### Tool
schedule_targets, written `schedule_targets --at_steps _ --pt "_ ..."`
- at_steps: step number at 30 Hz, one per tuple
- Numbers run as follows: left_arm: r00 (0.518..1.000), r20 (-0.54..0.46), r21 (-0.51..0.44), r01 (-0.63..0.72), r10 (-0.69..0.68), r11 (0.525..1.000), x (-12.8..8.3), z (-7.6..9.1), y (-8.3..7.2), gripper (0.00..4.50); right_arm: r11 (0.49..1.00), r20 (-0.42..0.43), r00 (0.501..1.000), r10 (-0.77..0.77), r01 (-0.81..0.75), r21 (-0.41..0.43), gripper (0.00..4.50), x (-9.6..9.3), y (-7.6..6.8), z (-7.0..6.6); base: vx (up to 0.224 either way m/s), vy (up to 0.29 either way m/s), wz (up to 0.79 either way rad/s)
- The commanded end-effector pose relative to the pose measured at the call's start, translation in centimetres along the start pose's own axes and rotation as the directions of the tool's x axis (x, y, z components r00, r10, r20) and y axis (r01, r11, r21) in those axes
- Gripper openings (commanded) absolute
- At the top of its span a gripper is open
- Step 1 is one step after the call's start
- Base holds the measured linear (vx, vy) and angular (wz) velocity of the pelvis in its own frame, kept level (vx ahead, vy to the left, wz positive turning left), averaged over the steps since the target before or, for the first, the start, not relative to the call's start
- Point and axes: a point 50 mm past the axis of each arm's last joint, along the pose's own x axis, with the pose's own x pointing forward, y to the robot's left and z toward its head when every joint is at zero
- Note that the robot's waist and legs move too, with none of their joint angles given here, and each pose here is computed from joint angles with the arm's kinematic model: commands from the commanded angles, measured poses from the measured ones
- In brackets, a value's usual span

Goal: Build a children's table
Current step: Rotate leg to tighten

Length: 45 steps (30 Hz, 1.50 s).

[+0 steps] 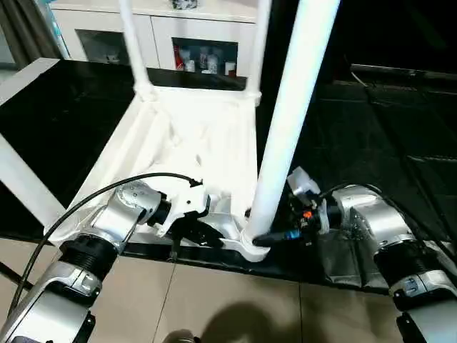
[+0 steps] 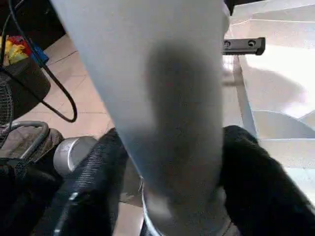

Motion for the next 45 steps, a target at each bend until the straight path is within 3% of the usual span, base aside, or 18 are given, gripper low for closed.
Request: schedule_targets --at_steps 1,6,11,16,18,19,20,21,23,24,26,27,29,35,38,45 --pt "0.998 -0.023 0.043 0.056 -0.055 0.998 0.7 0.6 -0.2 0.00 0.999 -0.015 0.999 0.028 -0.029 -0.027 2.64 -0.2 -0.1 0.6 0.000 0.000 0.00" --pt "0.998 -0.038 0.033 0.041 -0.039 0.999 0.7 0.2 -0.1 0.00 0.999 -0.007 0.999 0.039 -0.039 -0.015 2.19 0.0 0.0 0.5 0.000 0.000 0.00" --pt "1.000 0.002 -0.001 0.002 -0.002 1.000 0.7 0.5 0.2 0.00 0.999 0.021 0.999 0.031 -0.031 0.008 2.07 0.1 0.2 0.4 0.000 0.000 0.00" --pt "0.989 0.062 -0.100 -0.128 0.134 0.987 1.0 1.2 1.5 0.00 0.985 -0.015 0.988 -0.154 0.155 0.069 2.04 1.2 -0.7 -0.5 0.000 0.000 0.00" --pt "0.961 0.089 -0.189 -0.241 0.261 0.952 1.5 1.5 2.7 0.00 0.942 -0.005 0.948 -0.319 0.317 0.114 2.04 2.5 -2.0 -0.4 0.000 0.000 0.00" --pt "0.959 0.090 -0.194 -0.246 0.267 0.950 1.5 1.6 2.8 0.00 0.939 -0.004 0.945 -0.326 0.324 0.116 2.02 2.6 -2.0 -0.4 0.000 0.000 0.00" --pt "0.936 0.081 -0.232 -0.317 0.343 0.920 1.9 1.9 3.5 0.00 0.894 0.001 0.905 -0.426 0.421 0.152 2.02 3.4 -2.9 -0.1 0.000 0.000 0.00" --pt "0.936 0.081 -0.232 -0.317 0.343 0.920 1.9 1.9 3.5 0.00 0.894 0.001 0.905 -0.426 0.421 0.152 2.01 3.4 -2.9 -0.1 0.000 0.000 0.00" --pt "0.894 0.061 -0.299 -0.408 0.444 0.863 2.5 2.3 4.5 0.00 0.821 -0.002 0.838 -0.546 0.535 0.199 2.00 4.6 -4.0 0.3 -0.046 0.012 -0.19" --pt "0.894 0.061 -0.299 -0.408 0.444 0.863 2.5 2.3 4.5 0.00 0.821 -0.002 0.838 -0.546 0.535 0.199 2.00 4.6 -4.0 0.3 0.000 0.000 0.00" --pt "0.817 0.053 -0.368 -0.518 0.574 0.772 3.0 3.3 5.7 0.00 0.729 -0.033 0.749 -0.661 0.653 0.204 1.99 6.1 -5.1 0.7 0.000 0.000 0.00" --pt "0.814 0.052 -0.370 -0.522 0.578 0.769 3.1 3.3 5.8 0.00 0.726 -0.034 0.746 -0.665 0.656 0.204 1.99 6.2 -5.2 0.7 0.000 0.000 0.00" --pt "0.759 0.054 -0.397 -0.580 0.649 0.711 3.2 4.0 6.5 0.00 0.683 -0.032 0.701 -0.712 0.702 0.201 1.98 7.1 -5.7 1.2 0.000 0.000 0.00" --pt "0.769 0.031 -0.387 -0.580 0.638 0.717 3.6 4.1 6.4 0.00 0.708 -0.009 0.719 -0.694 0.685 0.173 1.98 8.0 -5.7 1.7 0.000 0.000 0.00" --pt "0.777 0.031 -0.373 -0.575 0.629 0.728 3.5 3.8 6.3 0.00 0.727 0.010 0.735 -0.678 0.669 0.156 2.64 7.9 -5.6 1.7 0.000 0.000 0.00" --pt "0.808 0.026 -0.344 -0.546 0.589 0.764 2.3 2.6 5.7 0.00 0.789 0.064 0.790 -0.610 0.598 0.143 3.18 5.8 -5.0 1.3 0.000 0.000 0.00"
